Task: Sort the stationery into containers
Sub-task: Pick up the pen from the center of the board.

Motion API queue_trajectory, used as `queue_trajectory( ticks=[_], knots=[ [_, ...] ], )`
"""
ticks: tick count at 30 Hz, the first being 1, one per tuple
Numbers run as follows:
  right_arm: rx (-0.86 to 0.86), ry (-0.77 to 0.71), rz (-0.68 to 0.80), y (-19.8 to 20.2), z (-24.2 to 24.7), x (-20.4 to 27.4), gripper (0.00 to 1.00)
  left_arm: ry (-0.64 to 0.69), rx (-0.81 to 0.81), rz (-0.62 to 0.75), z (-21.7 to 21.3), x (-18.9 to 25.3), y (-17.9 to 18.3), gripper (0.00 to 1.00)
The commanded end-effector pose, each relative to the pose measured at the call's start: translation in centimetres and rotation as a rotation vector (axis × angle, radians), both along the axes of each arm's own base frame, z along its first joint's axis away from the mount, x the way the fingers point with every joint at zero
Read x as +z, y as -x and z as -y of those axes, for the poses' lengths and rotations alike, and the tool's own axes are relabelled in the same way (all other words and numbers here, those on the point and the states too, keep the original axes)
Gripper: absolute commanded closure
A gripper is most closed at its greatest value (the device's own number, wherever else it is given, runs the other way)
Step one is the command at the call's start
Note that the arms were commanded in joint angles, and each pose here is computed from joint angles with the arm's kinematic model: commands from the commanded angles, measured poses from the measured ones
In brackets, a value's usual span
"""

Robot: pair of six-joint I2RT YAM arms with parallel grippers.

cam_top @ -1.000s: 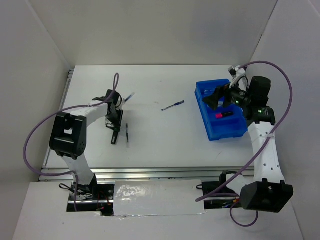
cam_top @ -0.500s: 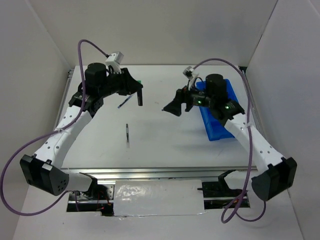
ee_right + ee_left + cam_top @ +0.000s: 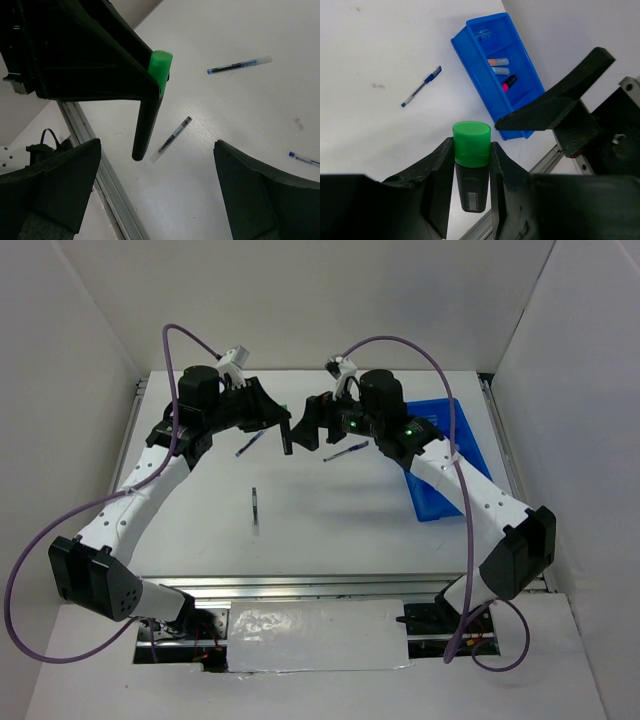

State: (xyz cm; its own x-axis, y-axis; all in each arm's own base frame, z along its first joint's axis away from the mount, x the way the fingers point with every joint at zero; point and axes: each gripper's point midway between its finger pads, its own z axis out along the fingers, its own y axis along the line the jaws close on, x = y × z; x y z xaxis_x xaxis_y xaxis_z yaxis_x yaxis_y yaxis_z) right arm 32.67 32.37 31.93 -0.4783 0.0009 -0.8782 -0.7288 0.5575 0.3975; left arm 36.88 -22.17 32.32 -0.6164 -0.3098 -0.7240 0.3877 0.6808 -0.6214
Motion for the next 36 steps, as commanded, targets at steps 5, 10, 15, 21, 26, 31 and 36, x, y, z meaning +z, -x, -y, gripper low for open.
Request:
queue_trajectory(
  ticks=[5, 10, 15, 21, 26, 31, 36],
  knots=[
    [0.001, -0.057, 0.007, -2.3, -2.6, 1.5, 0.04, 0.081, -0.041, 0.018, 1.1, 1.5, 0.4, 0.9],
    [0.011, -0.062, 0.006, -3.3, -3.6, 1.5, 0.24, 0.08, -0.048, 0.024, 1.4, 1.9, 0.5, 0.9],
    [0.025, -0.038, 0.023, -3.2, -4.1, 1.1, 0.73, 0.073, -0.05, 0.026, 1.3, 1.6, 0.5, 0.9],
    [0.031, -0.024, 0.049, -2.7, -3.7, 0.9, 1.0, 0.064, -0.043, 0.029, 1.2, 1.6, 0.5, 0.75],
    [0.036, -0.025, 0.076, -2.1, -3.3, 1.4, 1.0, 0.027, 0.026, 0.032, 0.1, 1.3, -0.2, 0.01],
    [0.032, 0.008, 0.095, -1.7, -1.8, 1.0, 1.0, -0.01, 0.146, 0.104, -2.5, 3.7, -1.2, 0.01],
    [0.106, 0.262, 0.256, -1.5, 4.8, -1.9, 1.0, -0.134, 0.221, 0.146, -6.8, 3.2, -1.9, 0.01]
  ],
)
